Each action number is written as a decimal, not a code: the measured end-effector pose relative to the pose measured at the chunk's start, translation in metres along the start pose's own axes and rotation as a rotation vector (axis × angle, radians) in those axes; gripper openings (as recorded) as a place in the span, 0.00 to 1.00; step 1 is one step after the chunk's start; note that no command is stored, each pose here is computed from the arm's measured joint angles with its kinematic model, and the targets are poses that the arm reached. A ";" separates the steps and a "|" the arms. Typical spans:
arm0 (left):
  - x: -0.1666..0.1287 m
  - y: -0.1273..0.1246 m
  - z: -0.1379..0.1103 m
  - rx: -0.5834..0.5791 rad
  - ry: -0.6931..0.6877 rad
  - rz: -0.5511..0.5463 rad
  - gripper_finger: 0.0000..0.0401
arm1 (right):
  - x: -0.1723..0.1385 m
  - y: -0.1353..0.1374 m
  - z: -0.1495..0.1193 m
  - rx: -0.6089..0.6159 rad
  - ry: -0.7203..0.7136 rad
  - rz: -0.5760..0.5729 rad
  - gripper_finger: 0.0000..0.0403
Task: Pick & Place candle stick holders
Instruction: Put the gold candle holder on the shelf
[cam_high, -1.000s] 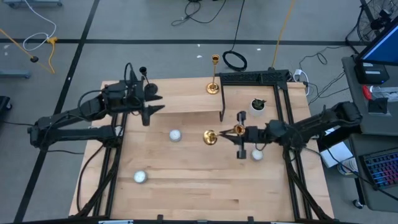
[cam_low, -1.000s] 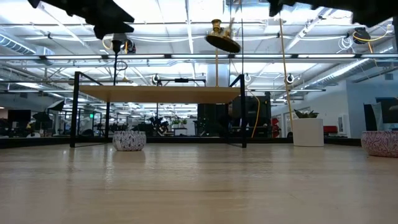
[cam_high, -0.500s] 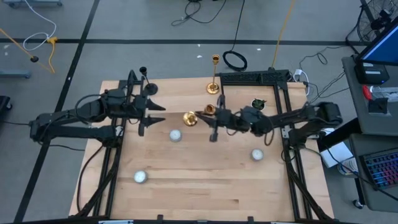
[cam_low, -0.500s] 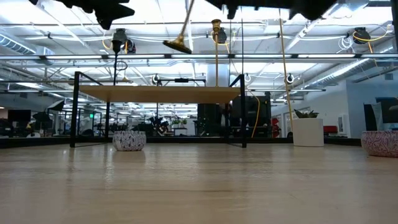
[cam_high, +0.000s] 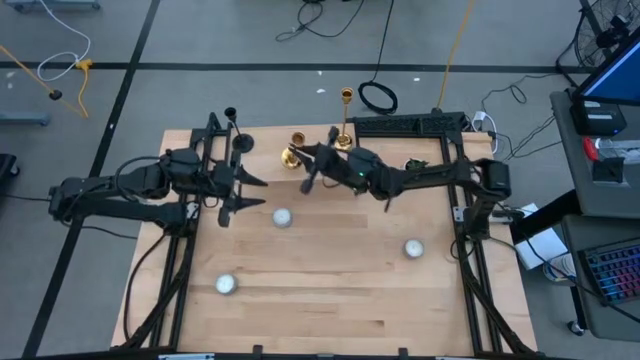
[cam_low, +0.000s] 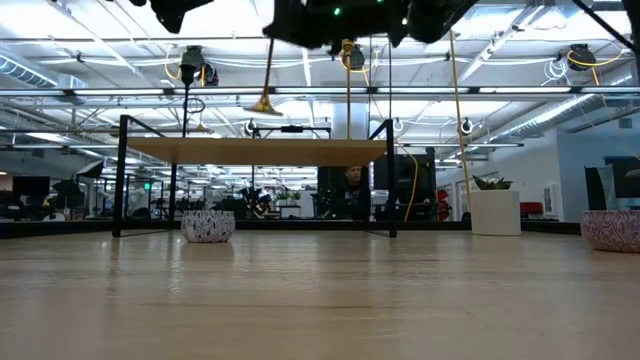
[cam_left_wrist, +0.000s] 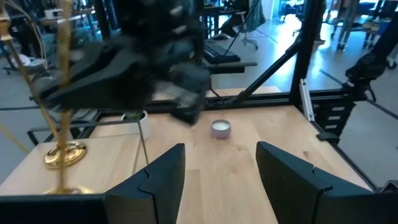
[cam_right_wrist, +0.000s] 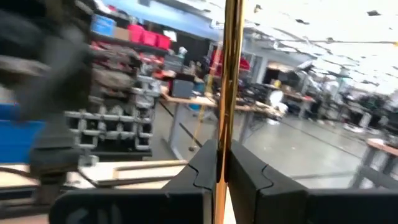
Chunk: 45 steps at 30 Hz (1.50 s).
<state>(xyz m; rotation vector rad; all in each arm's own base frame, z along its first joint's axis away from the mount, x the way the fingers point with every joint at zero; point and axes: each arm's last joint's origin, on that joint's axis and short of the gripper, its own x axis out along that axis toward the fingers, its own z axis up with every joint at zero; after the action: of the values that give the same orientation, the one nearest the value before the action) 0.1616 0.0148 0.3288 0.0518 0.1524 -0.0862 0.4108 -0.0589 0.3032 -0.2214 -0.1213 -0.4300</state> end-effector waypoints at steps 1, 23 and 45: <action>0.000 -0.001 0.000 0.002 -0.005 -0.003 0.51 | 0.005 -0.003 -0.003 0.005 0.000 -0.012 0.03; 0.001 -0.005 0.001 0.039 -0.009 -0.033 0.51 | 0.031 -0.045 -0.035 0.099 0.026 -0.126 0.03; 0.001 -0.005 0.002 0.037 -0.016 -0.032 0.51 | 0.033 -0.059 -0.044 0.141 0.086 -0.155 0.03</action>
<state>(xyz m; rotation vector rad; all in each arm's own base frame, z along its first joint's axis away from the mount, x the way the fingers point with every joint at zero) 0.1623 0.0092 0.3301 0.0851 0.1360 -0.1213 0.4187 -0.1348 0.2768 -0.0543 -0.0842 -0.5817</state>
